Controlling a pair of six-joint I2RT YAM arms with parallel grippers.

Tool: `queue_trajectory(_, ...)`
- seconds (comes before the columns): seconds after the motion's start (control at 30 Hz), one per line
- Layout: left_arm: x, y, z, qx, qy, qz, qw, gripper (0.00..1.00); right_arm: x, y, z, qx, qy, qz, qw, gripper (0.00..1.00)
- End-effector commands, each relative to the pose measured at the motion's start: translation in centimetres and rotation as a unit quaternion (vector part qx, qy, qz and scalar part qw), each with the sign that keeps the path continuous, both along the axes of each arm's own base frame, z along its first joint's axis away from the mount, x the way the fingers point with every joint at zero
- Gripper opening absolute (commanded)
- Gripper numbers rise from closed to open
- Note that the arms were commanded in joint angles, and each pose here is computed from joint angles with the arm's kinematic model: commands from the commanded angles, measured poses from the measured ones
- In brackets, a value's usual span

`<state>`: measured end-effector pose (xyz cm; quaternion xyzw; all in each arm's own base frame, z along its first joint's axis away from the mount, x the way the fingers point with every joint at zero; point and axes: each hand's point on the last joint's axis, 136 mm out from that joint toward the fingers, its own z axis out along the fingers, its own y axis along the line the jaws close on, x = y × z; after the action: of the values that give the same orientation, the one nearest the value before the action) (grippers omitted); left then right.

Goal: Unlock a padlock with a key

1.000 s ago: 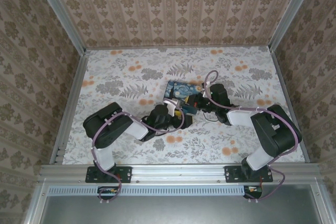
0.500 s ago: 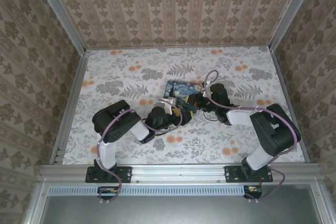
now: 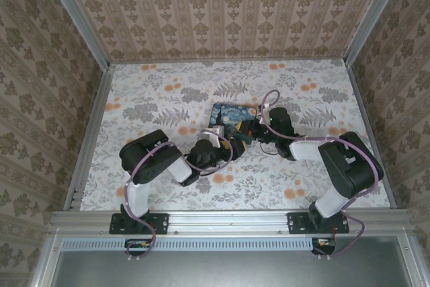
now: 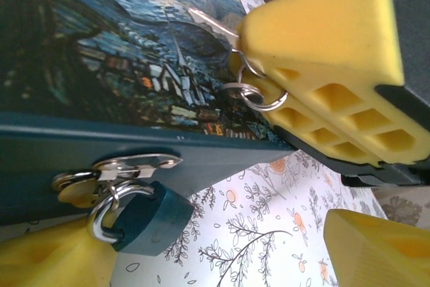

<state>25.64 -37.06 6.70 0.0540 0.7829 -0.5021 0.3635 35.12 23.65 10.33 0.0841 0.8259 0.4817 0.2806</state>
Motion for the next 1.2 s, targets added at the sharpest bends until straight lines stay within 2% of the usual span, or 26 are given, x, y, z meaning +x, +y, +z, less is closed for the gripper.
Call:
queue_trajectory(0.0,-0.1,0.2,-0.4,-0.008,0.017,0.017,1.0,0.75,-0.6,-0.5,-2.2,-0.013,0.03,-0.005,0.999,0.0)
queue_trajectory(0.23,0.4,0.2,-0.8,-0.011,0.027,0.035,0.999,0.6,-0.7,-0.4,-2.4,-0.01,0.032,-0.004,0.999,0.0)
queue_trajectory(0.4,0.7,0.3,-1.0,-0.012,0.03,0.048,0.998,0.58,-0.7,-0.4,-2.6,-0.009,0.033,-0.004,0.999,0.0)
queue_trajectory(0.83,1.0,0.6,-1.6,-0.011,0.039,0.065,0.997,0.45,-0.9,-0.5,-3.0,-0.006,0.037,-0.003,0.999,0.0)
queue_trajectory(1.03,1.1,0.9,-1.7,-0.008,0.039,0.073,0.997,0.36,-0.9,-0.6,-3.1,-0.005,0.038,-0.004,0.999,0.0)
queue_trajectory(1.17,1.2,1.0,-1.7,-0.008,0.038,0.075,0.996,0.34,-0.8,-0.6,-3.1,-0.004,0.038,-0.003,0.999,0.0)
